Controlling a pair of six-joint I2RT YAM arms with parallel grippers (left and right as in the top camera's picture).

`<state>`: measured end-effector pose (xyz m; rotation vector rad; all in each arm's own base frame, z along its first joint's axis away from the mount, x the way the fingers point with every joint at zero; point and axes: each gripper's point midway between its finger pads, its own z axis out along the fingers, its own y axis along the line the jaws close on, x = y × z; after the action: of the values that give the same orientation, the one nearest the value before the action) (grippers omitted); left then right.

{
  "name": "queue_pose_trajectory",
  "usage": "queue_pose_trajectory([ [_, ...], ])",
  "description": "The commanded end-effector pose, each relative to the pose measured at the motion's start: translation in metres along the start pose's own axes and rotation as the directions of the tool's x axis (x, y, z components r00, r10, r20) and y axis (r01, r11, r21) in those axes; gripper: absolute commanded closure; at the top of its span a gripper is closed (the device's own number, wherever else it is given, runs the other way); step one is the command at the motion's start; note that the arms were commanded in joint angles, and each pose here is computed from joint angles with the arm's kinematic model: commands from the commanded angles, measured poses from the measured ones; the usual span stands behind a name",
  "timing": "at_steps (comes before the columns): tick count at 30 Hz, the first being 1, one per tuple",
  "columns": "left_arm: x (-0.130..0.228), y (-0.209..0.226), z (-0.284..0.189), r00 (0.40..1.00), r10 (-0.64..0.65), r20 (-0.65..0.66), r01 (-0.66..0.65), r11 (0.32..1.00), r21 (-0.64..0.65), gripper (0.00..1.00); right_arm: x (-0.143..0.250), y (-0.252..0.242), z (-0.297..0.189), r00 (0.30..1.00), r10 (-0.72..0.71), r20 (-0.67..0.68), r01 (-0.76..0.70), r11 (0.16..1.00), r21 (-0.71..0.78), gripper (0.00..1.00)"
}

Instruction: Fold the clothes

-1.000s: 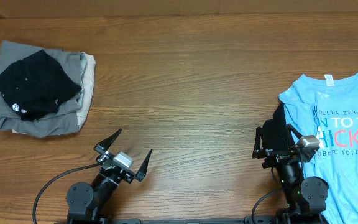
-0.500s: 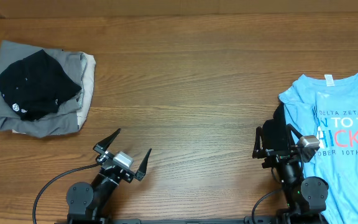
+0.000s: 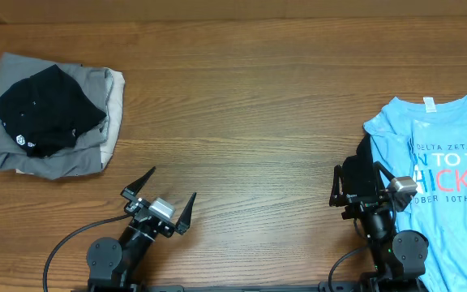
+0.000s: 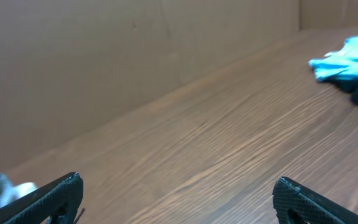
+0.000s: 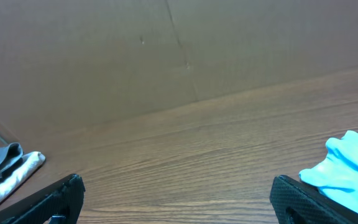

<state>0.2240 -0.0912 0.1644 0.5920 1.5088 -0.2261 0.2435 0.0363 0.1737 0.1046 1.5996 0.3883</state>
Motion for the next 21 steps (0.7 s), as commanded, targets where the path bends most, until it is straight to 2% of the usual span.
queue_pose_trajectory([
  [1, -0.003, -0.009, 0.000, 0.989, -0.146, 0.011, 0.145, 0.988, 0.051, 0.00, 0.001, -0.004, 0.000, 1.000, 0.004, 0.008, -0.004, 1.000, 0.014, 0.00],
  [6, -0.002, -0.009, 0.000, 0.963, -0.271, 0.002, 0.270, 0.961, 0.052, 0.00, 0.002, 0.000, 0.000, 1.000, 0.008, 0.003, -0.008, 1.000, -0.005, 0.00],
  [9, -0.006, -0.012, -0.001, 0.954, -0.299, 0.008, 0.297, 0.952, 0.077, 0.00, 0.000, 0.012, -0.001, 0.993, 0.118, -0.006, -0.118, 0.990, -0.074, 0.00],
  [12, -0.037, -0.013, -0.005, 0.932, -0.354, 0.072, 0.344, 0.931, 0.122, 0.00, -0.008, 0.034, -0.004, 0.993, 0.118, -0.003, -0.117, 0.974, -0.195, 0.00],
  [17, -0.112, 0.012, -0.025, 0.930, -0.294, 0.222, 0.291, 0.956, 0.049, 0.00, -0.073, 0.072, -0.025, 0.985, 0.107, 0.138, -0.054, 0.938, -0.343, 0.00],
  [21, -0.138, 0.022, -0.027, 0.933, -0.311, 0.181, 0.313, 0.950, 0.017, 0.00, -0.128, 0.093, -0.045, 0.966, 0.102, 0.235, -0.006, 0.926, -0.379, 0.00],
])
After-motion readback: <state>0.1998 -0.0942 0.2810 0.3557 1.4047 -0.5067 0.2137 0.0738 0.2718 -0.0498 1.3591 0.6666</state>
